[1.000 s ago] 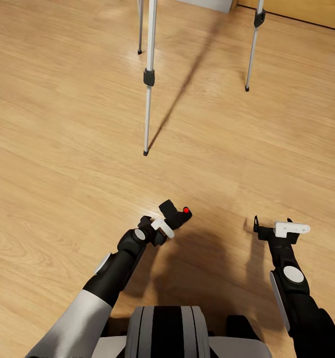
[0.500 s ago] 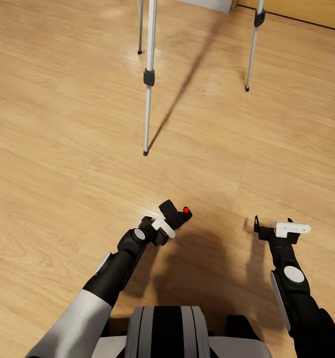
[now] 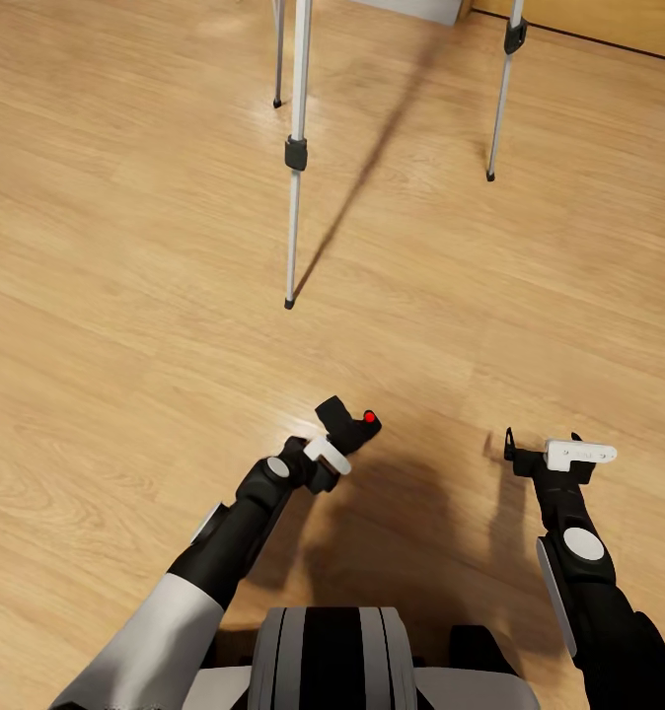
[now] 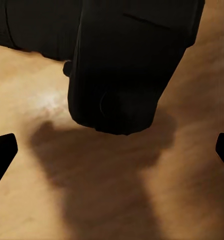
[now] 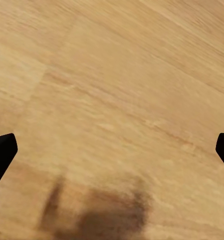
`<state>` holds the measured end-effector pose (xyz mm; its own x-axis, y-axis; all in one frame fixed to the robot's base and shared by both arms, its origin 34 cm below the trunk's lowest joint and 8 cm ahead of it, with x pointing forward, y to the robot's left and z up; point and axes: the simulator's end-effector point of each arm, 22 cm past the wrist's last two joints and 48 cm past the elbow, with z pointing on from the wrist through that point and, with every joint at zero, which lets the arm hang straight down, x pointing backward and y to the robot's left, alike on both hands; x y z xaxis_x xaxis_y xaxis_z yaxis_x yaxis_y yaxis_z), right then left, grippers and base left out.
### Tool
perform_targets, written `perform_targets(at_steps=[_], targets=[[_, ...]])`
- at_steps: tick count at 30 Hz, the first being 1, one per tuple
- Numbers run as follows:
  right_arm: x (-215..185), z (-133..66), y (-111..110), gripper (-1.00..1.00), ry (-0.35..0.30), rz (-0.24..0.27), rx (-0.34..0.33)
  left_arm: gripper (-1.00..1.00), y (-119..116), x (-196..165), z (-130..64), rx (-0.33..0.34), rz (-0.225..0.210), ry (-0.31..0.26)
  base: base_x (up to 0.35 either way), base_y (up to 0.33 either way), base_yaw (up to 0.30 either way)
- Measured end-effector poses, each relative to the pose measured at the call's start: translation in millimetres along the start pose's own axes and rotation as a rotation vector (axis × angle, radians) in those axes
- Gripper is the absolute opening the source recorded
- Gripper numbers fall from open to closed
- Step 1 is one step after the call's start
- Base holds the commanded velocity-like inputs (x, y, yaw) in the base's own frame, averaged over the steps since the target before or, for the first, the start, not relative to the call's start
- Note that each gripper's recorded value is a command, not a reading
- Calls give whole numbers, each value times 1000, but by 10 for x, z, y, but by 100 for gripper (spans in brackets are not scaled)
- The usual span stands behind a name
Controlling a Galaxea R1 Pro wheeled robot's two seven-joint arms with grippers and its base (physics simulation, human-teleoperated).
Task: Attach the digital camera to the camera tripod in the bedroom.
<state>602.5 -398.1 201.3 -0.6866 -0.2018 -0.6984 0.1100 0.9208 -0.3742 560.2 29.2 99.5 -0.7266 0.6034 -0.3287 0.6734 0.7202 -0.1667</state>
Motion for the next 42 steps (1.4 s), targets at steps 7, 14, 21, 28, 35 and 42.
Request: perform_targets(at_steps=[7,14,21,28,35,42], targets=[[0,0,0,100,0,0,0,100,29,-72,11,6,-11,-10,0,0,0],[0,0,2,100,0,0,0,100,70,-127,11,3,-11,-17,0,0,0],[-1,-1,5,100,0,0,-1,100,45,-146,19,7,1,-17,0,0,0],[0,-2,12,100,0,1,-2,100,25,-152,23,12,1,-18,0,0,0],[2,-1,11,100,1,0,-2,100,-41,-204,20,42,-29,-39,0,0,0],[6,-1,11,100,1,0,-2,100,-106,-231,18,61,-25,-46,0,0,0]])
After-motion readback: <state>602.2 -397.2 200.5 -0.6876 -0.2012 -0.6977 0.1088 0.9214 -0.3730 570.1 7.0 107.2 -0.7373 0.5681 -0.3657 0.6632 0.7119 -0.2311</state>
